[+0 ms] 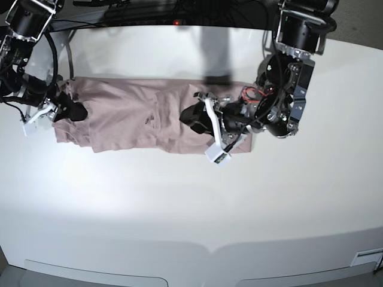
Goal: Fold the T-shirt properly
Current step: 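Grasp the strip with both grippers and lift it off the table, then fold the strip over with the right gripper onto the left gripper's end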
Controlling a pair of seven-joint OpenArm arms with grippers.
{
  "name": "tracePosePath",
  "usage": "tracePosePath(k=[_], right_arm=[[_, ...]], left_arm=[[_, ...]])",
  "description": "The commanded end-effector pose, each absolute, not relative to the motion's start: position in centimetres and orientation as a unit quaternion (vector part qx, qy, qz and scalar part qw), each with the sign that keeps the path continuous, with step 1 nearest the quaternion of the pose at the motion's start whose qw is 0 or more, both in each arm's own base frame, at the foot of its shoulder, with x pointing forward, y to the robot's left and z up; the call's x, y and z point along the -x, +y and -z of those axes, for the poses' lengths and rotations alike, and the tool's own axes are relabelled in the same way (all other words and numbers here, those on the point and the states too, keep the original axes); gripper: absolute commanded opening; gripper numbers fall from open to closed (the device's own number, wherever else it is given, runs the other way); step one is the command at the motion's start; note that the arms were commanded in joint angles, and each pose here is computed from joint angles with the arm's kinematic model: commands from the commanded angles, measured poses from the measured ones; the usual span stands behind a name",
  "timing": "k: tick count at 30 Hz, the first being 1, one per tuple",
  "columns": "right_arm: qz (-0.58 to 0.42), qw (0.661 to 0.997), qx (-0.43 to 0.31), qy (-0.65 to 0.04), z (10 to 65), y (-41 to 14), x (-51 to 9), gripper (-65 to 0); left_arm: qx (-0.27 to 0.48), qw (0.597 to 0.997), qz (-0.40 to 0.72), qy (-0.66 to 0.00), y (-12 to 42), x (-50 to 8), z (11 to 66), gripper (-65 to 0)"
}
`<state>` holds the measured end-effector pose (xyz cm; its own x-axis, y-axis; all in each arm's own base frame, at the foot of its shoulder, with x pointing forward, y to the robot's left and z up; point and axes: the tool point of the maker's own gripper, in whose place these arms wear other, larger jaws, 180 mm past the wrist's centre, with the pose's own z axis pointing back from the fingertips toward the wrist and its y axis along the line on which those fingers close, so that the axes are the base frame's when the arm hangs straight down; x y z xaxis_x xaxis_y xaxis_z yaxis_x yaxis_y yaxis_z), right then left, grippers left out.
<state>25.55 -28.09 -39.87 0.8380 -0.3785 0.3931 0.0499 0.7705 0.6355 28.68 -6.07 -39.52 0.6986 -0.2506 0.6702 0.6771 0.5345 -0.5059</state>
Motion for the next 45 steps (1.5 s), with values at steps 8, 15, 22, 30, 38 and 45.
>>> tracePosePath(k=[8, 15, 22, 30, 38, 45], right_arm=[[0.109, 0.901, -0.3, -0.294, 37.6, -30.2, -26.9, -38.1], [0.103, 0.897, -0.302, -0.307, 36.7, -30.3, -28.1, -65.0], [0.07, 0.87, -0.363, -0.327, 33.3, -28.3, -30.2, -65.0], [0.046, 0.793, -0.457, -0.399, 27.9, -25.6, -33.1, -65.0], [-0.002, 0.81, -0.482, -0.335, 30.1, -20.7, -32.7, -65.0], [-0.045, 0.814, -0.497, -0.299, 30.9, -17.0, -32.5, -65.0]], left_arm=[[0.405, 0.818, 0.282, -0.297, -6.7, -29.8, 37.7, -43.5], [0.368, 0.822, 0.292, -0.321, -6.0, -30.7, 38.3, -43.6], [0.298, 0.834, 0.322, -0.335, -4.3, -31.3, 40.1, -43.6], [0.251, 0.82, 0.407, -0.314, -6.5, -28.3, 44.2, -50.2], [0.195, 0.816, 0.441, -0.318, -8.4, -29.9, 43.9, -50.0], [0.169, 0.806, 0.451, -0.343, -7.9, -33.5, 41.6, -50.0]])
